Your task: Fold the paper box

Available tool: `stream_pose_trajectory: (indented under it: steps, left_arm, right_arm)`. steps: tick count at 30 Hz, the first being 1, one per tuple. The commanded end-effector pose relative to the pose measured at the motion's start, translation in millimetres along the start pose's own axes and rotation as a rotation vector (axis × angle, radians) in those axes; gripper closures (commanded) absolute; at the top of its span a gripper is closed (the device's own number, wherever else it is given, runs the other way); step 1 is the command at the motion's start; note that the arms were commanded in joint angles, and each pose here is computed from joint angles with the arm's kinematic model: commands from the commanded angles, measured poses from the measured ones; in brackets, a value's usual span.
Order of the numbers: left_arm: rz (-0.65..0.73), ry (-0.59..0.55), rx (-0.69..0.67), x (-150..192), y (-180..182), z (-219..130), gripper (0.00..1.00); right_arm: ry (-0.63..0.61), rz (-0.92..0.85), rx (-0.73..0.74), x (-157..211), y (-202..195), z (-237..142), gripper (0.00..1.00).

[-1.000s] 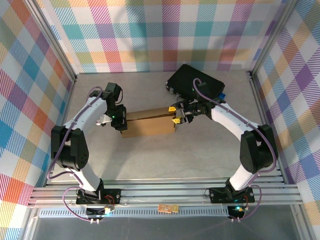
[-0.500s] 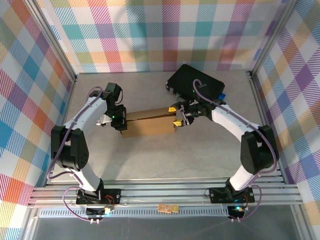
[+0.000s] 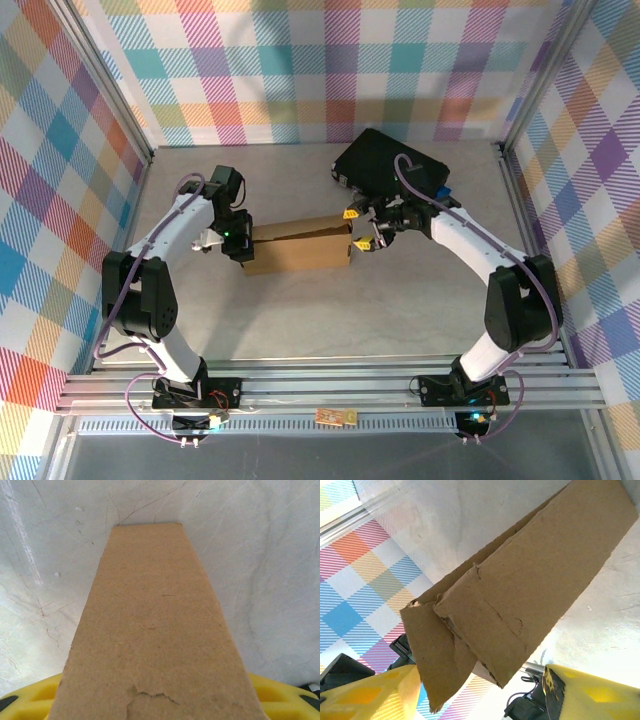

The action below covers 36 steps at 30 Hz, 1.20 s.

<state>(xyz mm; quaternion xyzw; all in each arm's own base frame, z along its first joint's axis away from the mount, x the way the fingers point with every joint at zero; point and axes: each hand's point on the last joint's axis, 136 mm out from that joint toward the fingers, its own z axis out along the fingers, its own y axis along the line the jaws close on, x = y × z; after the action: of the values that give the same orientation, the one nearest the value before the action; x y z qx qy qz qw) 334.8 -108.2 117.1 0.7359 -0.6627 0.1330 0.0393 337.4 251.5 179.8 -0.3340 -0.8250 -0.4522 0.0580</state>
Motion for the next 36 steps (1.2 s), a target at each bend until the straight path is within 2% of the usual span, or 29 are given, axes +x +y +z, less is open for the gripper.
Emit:
stream_pose_trajectory:
  steps: [1, 6, 10, 20, 26, 36]
  left_arm:
    - [0.0, -0.104, -0.134, -22, 29, 22, 0.56]
    - [0.001, -0.104, -0.13, -22, 28, 21, 0.57]
    - [0.002, -0.102, -0.131, -22, 28, 22, 0.58]
    - [0.003, -0.099, -0.125, -21, 27, 22, 0.59]
    - [0.001, -0.099, -0.126, -22, 27, 23, 0.6]
    - [-0.001, -0.103, -0.125, -23, 26, 23, 0.6]
  right_arm:
    - [-0.001, -0.015, -0.013, 3, 1, -10, 0.37]
    - [0.005, 0.001, 0.02, -1, -13, -3, 0.43]
    - [0.016, 0.017, 0.03, -2, -24, 2, 0.43]
    - [-0.085, -0.062, -0.035, 4, 12, -26, 0.42]
    - [-0.032, -0.076, -0.045, 13, 20, -13, 0.4]
    - [-0.015, -0.036, 0.071, 7, -25, 8, 0.47]
